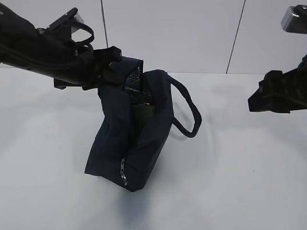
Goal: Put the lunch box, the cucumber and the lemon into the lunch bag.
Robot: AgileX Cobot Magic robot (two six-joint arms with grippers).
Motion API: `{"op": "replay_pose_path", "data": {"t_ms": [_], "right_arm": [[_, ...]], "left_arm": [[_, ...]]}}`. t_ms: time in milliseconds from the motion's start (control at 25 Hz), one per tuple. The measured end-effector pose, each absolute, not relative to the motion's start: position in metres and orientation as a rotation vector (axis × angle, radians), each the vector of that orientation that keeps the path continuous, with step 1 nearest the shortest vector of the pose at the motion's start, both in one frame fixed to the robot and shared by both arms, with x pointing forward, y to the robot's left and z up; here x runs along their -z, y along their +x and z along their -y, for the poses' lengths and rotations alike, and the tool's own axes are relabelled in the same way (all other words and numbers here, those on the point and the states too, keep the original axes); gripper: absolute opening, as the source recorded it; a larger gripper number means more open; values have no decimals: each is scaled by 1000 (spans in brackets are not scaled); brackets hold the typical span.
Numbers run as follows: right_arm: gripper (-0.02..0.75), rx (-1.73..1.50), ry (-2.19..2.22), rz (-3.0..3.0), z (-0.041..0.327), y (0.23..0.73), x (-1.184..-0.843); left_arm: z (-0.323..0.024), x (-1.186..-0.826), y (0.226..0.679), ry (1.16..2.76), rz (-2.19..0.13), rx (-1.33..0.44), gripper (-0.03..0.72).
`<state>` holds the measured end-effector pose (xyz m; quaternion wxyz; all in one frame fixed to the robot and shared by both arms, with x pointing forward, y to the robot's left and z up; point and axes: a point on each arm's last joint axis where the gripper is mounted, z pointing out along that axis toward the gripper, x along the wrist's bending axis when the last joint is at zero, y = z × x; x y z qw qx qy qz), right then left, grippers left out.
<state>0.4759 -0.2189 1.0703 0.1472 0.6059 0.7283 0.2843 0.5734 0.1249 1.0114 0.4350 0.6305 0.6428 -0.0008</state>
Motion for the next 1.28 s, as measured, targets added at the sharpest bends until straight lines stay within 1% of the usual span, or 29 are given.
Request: {"op": "replay_pose_path", "data": {"t_ms": [200,760,1040,1280], "right_arm": [[545,-847,1770,-2090,217,476,-1071],[545,-1110,1746,-2223,197,470,-1077],[545,-1133,1714,-2313,193,465,-1077],[545,-1244,1712,-2338,187,463,-1081]], "left_arm": [[-135,-1009,575,1627,-1592,-17,17],[-144,-1003,575,1894,-1444,-208,25],[-146,-1002,576,1940,-1414,-247,27],[-152,-1004,581,1904,-1424,-294,31]]}}
